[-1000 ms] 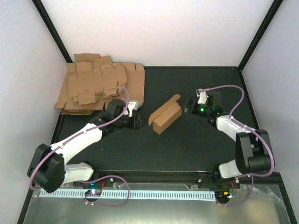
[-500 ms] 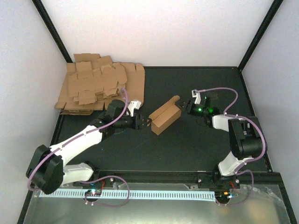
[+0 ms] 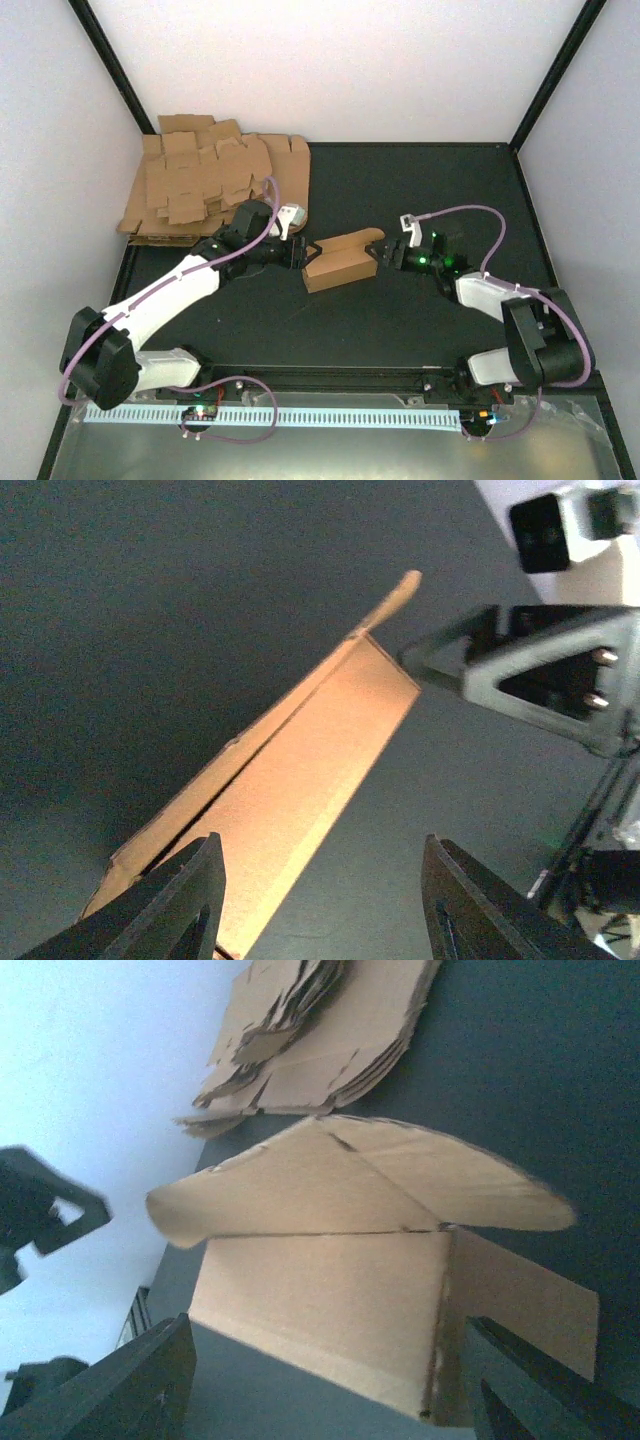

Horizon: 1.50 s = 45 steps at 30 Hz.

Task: Fold the paper box

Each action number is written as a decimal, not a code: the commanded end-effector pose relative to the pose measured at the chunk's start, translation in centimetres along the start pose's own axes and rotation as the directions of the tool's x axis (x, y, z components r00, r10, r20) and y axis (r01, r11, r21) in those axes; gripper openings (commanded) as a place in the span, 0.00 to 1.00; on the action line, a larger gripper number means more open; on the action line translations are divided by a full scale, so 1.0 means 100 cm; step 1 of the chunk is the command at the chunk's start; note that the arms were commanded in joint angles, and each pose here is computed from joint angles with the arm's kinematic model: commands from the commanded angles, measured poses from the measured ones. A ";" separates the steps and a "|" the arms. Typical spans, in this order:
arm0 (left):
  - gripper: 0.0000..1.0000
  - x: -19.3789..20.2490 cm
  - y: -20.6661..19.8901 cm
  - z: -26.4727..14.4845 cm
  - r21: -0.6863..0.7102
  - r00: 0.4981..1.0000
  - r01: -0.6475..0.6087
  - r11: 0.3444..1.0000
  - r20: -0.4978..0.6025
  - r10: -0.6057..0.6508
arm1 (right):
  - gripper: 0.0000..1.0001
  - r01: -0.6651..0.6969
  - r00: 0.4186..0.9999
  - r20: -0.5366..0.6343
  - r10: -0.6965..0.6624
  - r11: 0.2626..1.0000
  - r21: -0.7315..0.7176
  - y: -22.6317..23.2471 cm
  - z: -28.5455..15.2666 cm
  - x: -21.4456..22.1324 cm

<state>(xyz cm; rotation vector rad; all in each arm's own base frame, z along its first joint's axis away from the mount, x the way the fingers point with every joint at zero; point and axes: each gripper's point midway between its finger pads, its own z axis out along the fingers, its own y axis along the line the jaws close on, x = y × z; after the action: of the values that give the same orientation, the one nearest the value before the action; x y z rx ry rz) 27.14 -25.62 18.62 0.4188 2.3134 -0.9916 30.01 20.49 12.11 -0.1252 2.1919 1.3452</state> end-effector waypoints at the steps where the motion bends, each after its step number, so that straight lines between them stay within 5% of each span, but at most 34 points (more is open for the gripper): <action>1: 0.58 0.001 0.022 -0.016 -0.165 0.998 -0.063 0.984 -0.027 0.059 | 0.76 0.056 0.998 -0.007 -0.056 0.998 0.034 0.008 -0.003 0.013; 15: 0.57 0.001 0.048 -0.015 -0.238 0.981 -0.158 0.958 -0.148 0.125 | 0.87 0.281 0.948 0.025 -0.318 0.870 0.404 0.004 -0.048 -0.038; 18: 0.56 0.001 0.050 -0.014 -0.245 0.979 -0.168 0.955 -0.159 0.132 | 0.98 0.331 0.914 0.059 -0.402 0.820 0.466 0.011 -0.055 -0.066; 25: 0.53 0.008 0.054 -0.006 -0.234 0.971 -0.171 0.957 -0.208 0.122 | 1.00 0.545 0.775 0.073 -0.628 0.722 0.426 0.051 -0.054 -0.101; 34: 0.38 0.015 0.062 0.001 -0.260 0.962 -0.153 0.953 -0.260 0.083 | 1.00 0.512 0.851 -0.067 -0.521 0.793 0.332 0.040 -0.027 -0.092; 45: 0.23 0.016 0.066 -0.001 -0.293 0.962 -0.123 0.948 -0.271 0.041 | 0.94 0.554 0.832 -0.170 -0.527 0.796 0.245 0.036 -0.004 -0.065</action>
<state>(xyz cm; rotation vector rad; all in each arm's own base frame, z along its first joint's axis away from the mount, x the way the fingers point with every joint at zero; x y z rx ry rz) 28.23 -21.12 12.89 0.5696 2.6112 -0.5696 34.48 19.00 18.03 -0.5628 2.1688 0.6870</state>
